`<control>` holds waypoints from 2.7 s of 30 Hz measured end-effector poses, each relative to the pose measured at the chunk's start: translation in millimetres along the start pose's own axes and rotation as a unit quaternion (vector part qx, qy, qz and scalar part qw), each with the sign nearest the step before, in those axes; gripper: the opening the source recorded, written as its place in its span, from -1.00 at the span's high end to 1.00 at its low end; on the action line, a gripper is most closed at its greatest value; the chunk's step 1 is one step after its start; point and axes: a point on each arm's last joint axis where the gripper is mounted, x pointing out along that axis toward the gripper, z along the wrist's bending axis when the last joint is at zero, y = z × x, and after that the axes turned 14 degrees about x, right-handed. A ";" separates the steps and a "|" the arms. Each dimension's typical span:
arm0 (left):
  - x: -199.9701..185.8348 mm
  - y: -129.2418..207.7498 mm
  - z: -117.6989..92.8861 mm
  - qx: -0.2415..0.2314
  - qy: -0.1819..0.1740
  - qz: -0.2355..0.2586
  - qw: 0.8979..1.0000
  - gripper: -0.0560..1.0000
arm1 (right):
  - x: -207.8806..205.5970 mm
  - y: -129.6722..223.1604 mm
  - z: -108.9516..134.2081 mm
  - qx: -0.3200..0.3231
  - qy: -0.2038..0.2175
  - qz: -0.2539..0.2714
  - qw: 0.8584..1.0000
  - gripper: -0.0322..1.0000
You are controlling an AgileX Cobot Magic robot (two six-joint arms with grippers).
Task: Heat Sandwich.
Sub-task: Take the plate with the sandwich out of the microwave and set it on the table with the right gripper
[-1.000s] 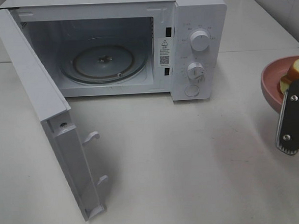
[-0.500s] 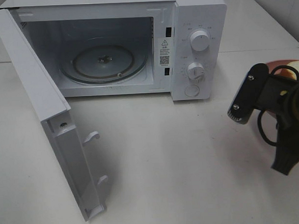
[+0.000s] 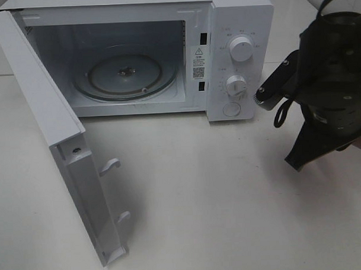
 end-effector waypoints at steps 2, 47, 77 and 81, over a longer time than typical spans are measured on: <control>0.0 0.0 0.0 0.000 0.000 0.000 1.000 -0.95 | 7.8 -3.7 -2.0 0.014 0.009 0.020 1.000 0.70; 0.0 0.0 0.0 0.000 0.000 0.000 1.000 -0.95 | 98.3 9.2 12.9 0.083 0.017 0.111 0.990 0.70; 0.0 0.0 0.0 0.000 0.000 0.000 1.000 -0.95 | 109.5 9.3 22.0 0.089 0.018 0.105 0.990 0.45; 0.0 0.0 0.0 0.000 0.000 0.000 1.000 -0.95 | 105.4 9.4 21.0 0.089 0.006 0.109 0.990 0.29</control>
